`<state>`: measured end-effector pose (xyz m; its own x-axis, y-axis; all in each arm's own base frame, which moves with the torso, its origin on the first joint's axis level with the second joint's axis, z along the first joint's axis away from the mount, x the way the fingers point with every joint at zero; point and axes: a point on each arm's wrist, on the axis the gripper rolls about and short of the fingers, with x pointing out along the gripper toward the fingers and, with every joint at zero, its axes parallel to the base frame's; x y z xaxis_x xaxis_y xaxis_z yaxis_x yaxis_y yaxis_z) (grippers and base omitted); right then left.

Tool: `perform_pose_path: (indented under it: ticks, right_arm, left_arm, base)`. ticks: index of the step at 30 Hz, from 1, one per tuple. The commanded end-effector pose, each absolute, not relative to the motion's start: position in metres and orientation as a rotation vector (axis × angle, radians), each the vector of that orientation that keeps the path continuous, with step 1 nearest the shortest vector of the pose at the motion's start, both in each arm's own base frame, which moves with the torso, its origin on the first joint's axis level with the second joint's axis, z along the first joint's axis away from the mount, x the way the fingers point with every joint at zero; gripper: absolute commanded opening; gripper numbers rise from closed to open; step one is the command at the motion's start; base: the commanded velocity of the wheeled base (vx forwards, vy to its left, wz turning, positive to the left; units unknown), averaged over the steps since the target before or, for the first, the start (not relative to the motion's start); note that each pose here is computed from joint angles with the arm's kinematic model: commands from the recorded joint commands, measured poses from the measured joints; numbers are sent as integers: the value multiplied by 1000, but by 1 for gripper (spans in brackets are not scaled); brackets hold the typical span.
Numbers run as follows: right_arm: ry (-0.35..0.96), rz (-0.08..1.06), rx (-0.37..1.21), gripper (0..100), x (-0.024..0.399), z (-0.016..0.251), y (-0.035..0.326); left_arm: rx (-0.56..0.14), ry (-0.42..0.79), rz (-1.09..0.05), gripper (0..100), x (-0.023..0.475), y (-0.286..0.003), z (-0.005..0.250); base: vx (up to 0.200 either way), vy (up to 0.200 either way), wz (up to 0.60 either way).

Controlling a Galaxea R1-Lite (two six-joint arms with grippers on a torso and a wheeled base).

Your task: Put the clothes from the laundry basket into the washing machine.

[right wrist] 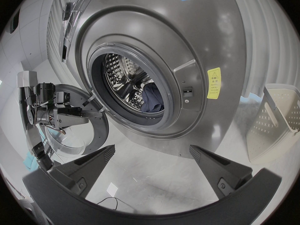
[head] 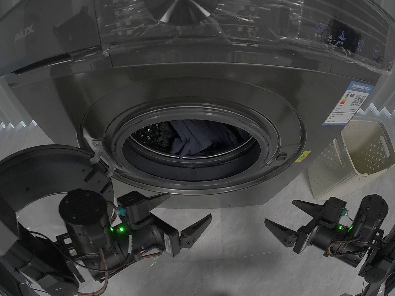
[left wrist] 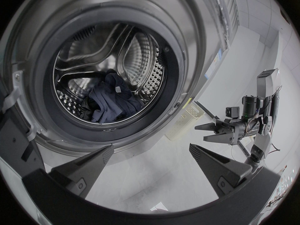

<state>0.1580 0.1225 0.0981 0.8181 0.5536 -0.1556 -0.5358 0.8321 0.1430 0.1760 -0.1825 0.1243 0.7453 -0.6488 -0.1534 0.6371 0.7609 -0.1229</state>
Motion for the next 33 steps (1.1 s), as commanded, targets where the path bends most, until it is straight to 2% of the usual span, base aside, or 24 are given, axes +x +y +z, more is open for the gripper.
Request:
perform_pose_path:
  ticks: [1,8,9,12,18,24,30,33]
  right_arm:
    - [160,572,109,100,149,107,113]
    - [128,501,116,100,151,114,98]
    - [123,465,116,100,152,116,91]
    - [127,447,113,100,147,120,85]
    - [164,399,100,100,122,127,71]
    - [147,374,117,100,103,133,56]
    - [99,308,129,100,93,139,42]
    - [98,273,129,100,84,138,34]
  left_arm:
    - [-74,162,-706,100,162,-170,131]
    - [-97,110,-677,100,153,-155,132]
    - [-115,74,-663,100,146,-147,134]
    - [-127,25,-631,100,139,-132,141]
    - [-136,-54,-612,100,114,-103,151]
    - [-130,-34,-544,100,94,-77,152]
    - [-111,24,-484,100,82,-59,147]
    - [-111,23,-434,100,74,-46,146]
  base:
    - [0,0,0]
    - [0,0,0]
    - [0,0,0]
    - [-200,0,0]
    - [0,0,0]
    - [-200,0,0]
    - [0,0,0]
    - [-200,0,0]
